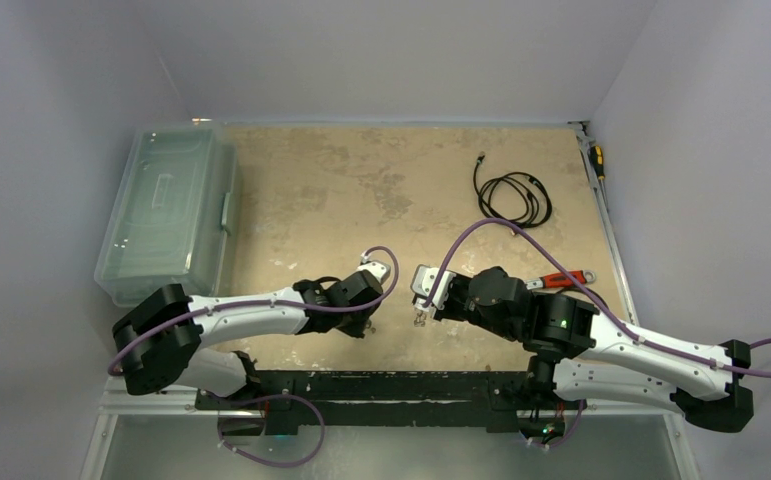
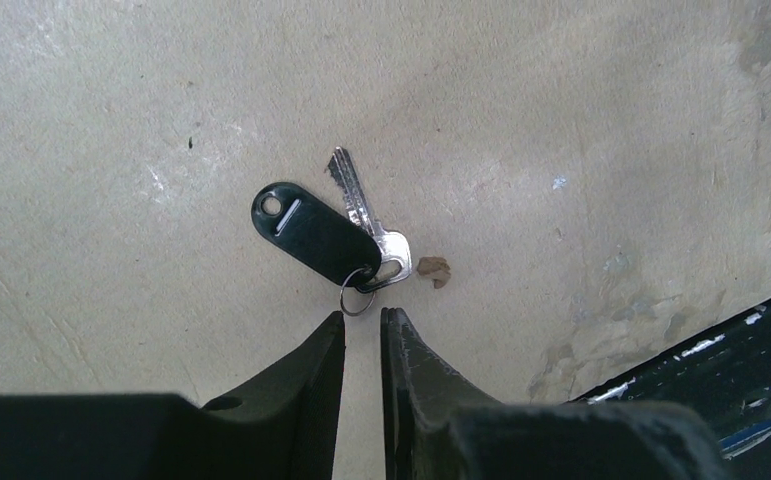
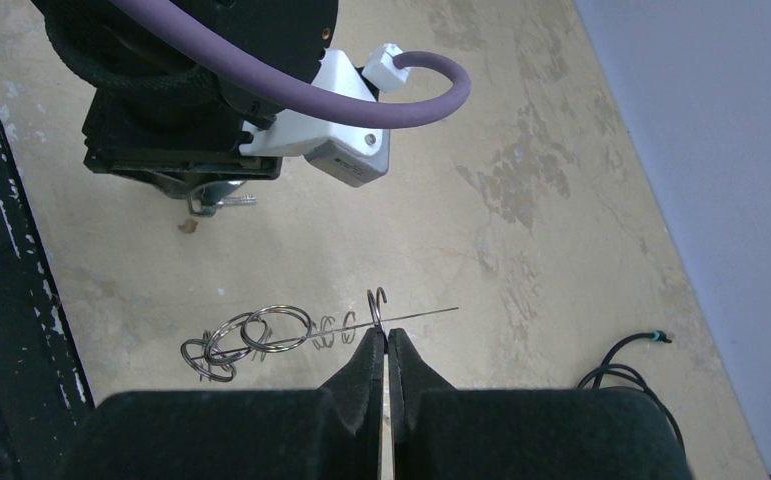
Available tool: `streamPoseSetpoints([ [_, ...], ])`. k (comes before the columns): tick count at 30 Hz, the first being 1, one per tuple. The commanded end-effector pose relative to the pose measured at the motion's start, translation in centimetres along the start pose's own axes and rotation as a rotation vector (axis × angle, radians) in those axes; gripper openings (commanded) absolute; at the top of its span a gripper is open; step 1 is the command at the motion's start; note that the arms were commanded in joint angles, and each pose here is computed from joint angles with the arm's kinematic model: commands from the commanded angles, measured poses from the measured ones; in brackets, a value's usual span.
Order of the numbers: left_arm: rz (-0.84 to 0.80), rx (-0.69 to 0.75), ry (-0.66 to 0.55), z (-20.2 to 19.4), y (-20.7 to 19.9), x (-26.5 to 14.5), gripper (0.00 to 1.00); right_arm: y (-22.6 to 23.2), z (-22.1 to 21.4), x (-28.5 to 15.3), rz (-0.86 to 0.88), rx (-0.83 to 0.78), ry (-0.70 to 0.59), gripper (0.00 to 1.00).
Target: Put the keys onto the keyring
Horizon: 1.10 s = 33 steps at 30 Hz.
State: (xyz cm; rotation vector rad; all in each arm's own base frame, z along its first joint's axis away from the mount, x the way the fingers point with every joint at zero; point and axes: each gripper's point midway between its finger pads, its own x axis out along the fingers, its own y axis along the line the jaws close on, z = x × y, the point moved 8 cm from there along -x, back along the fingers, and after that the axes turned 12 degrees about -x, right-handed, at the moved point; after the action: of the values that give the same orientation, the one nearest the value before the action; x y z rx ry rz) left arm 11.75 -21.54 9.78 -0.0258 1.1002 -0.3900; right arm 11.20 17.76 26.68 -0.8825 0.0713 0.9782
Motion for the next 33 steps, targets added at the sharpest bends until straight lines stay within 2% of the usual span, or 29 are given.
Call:
streamPoseSetpoints([
  [1,-0.010,-0.013,-0.010,-0.13,-0.31,0.64,0.18,-0.35,0.86,0.14,-0.026,0.023,-0.051,0.00],
  [5,0.009,-0.014,-0.014,-0.19,-0.05,0.71,0.18,-0.32,0.87,0.14,-0.023,0.025,-0.052,0.00],
  [9,0.024,-0.022,-0.032,-0.08,0.23,0.34,0.26,-0.32,0.88,0.16,-0.022,0.025,-0.051,0.00],
  [13,0.018,-0.025,-0.029,-0.22,0.24,0.39,0.27,-0.32,0.90,0.12,-0.021,0.025,-0.053,0.00],
  [23,-0.029,-0.037,-0.018,-0.51,-0.20,0.80,0.16,-0.29,0.86,0.14,-0.022,0.024,-0.051,0.00],
  [33,-0.056,-0.044,-0.023,-0.40,-0.52,0.76,0.19,-0.29,0.85,0.14,-0.023,0.026,-0.051,0.00],
])
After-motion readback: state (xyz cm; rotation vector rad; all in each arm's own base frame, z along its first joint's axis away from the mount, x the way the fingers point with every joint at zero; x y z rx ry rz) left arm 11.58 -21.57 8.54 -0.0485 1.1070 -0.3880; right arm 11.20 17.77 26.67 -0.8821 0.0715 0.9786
